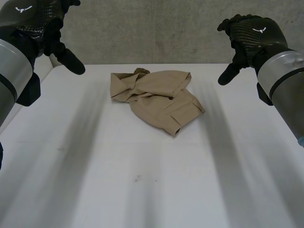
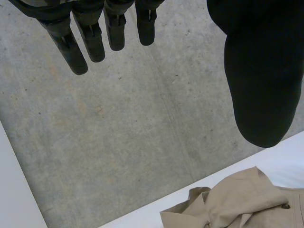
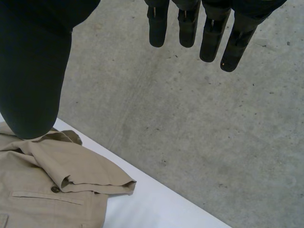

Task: Fold the shorts.

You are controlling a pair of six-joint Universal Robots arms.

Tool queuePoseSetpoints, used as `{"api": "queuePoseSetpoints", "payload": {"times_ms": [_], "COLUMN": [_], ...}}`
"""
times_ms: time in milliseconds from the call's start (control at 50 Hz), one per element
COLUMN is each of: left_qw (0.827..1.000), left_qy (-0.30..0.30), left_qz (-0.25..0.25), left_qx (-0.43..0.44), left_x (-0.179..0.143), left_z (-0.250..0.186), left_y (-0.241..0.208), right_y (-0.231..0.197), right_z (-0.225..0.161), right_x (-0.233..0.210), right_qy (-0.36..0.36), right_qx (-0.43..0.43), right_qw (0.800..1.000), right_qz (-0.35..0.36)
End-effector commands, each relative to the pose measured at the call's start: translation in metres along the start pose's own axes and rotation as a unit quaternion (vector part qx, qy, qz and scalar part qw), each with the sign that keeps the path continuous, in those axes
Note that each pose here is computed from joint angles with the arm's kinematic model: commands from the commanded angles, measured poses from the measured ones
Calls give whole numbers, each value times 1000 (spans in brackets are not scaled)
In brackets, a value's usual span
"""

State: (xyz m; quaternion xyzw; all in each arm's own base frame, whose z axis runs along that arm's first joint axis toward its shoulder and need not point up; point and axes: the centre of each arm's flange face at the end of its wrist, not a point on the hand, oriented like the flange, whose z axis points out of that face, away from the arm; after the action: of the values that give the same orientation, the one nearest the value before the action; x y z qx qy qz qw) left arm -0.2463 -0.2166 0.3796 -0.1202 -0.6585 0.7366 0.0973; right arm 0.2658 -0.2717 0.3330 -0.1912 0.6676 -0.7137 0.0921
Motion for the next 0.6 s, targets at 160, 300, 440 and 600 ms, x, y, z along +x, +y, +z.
{"api": "queuePoseSetpoints", "payload": {"times_ms": [160, 300, 440, 600], "left_qw": [1000, 1000, 1000, 1000], "left_qy": [2, 3, 4, 3], "left_qz": [5, 6, 5, 4], "left_qx": [-11, -13, -6, -5], "left_x": [1, 2, 3, 3], "left_z": [2, 2, 6, 7], "left_y": [9, 13, 16, 16], "right_y": [26, 96, 145, 188], "right_z": [2, 22, 55, 76], "right_x": [-18, -47, -74, -99], "right_qy": [-70, -153, -147, -130], "right_qx": [-57, -185, -202, -193], "right_qw": [996, 971, 960, 961], "right_qz": [-13, 10, 129, 151]}}
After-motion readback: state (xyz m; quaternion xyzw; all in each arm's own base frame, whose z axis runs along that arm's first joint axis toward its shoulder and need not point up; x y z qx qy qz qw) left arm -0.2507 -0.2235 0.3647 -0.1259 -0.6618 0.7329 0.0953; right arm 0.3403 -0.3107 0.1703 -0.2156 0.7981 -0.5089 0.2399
